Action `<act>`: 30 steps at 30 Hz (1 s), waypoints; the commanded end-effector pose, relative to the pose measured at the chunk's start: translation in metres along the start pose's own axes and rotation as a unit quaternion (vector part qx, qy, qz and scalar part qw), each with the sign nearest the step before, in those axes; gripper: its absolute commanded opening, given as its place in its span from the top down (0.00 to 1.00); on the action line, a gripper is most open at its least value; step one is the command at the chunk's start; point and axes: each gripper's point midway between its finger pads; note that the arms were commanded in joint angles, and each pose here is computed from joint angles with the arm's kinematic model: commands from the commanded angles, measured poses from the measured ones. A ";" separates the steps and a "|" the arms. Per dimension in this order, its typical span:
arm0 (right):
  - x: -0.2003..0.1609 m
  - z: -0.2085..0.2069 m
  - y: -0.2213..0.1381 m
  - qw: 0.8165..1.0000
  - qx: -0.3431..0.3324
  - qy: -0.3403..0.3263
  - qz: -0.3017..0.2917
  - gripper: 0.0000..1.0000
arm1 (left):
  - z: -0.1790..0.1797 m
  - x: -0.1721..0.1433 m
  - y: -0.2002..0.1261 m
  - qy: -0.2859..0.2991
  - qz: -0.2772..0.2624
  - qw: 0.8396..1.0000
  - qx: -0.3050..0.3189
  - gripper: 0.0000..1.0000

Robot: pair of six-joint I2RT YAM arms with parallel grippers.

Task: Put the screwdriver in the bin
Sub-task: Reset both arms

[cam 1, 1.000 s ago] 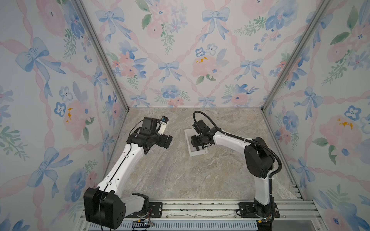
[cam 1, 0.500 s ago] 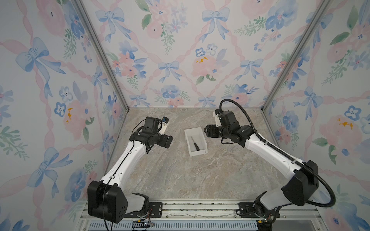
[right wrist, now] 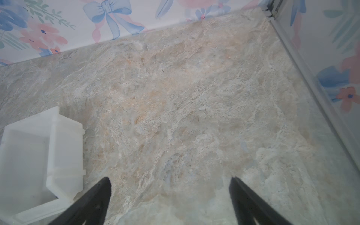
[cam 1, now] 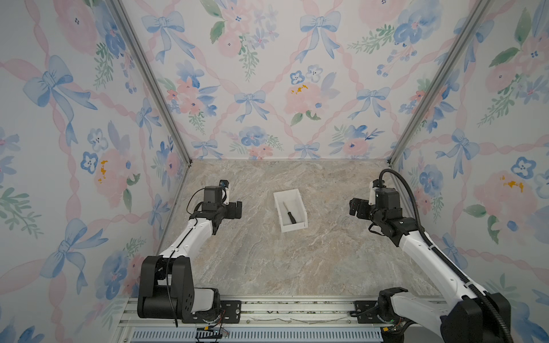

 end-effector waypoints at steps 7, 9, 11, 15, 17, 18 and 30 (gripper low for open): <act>-0.024 -0.084 0.015 0.983 -0.155 0.003 -0.100 0.03 | 0.028 0.009 0.006 -0.026 -0.188 0.981 0.033 0.02; -0.033 -0.093 0.016 0.977 -0.179 0.002 -0.117 0.03 | 0.035 0.009 0.006 -0.033 -0.215 0.975 0.039 0.02; -0.040 -0.100 0.015 0.971 -0.188 0.016 -0.147 0.03 | 0.042 0.013 0.003 -0.049 -0.227 0.971 0.048 0.02; -0.046 -0.103 0.024 0.967 -0.173 0.041 -0.180 0.03 | 0.048 0.013 -0.001 -0.055 -0.258 0.963 0.052 0.02; -0.040 -0.098 0.028 0.968 -0.156 0.037 -0.194 0.03 | 0.047 0.010 -0.007 -0.054 -0.264 0.962 0.048 0.02; -0.037 -0.096 0.032 0.968 -0.148 0.038 -0.199 0.03 | 0.046 0.008 -0.011 -0.053 -0.272 0.960 0.045 0.02; -0.034 -0.047 0.085 0.980 -0.098 -0.062 -0.161 0.03 | 0.048 -0.007 -0.033 -0.056 -0.333 0.941 0.037 0.02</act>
Point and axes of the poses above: each gripper's point midway between its finger pads, its own y axis out along the fingers, its own z axis along the line the jaws close on, x = y × z, and after that the axes turned 11 degrees about -y, right-handed
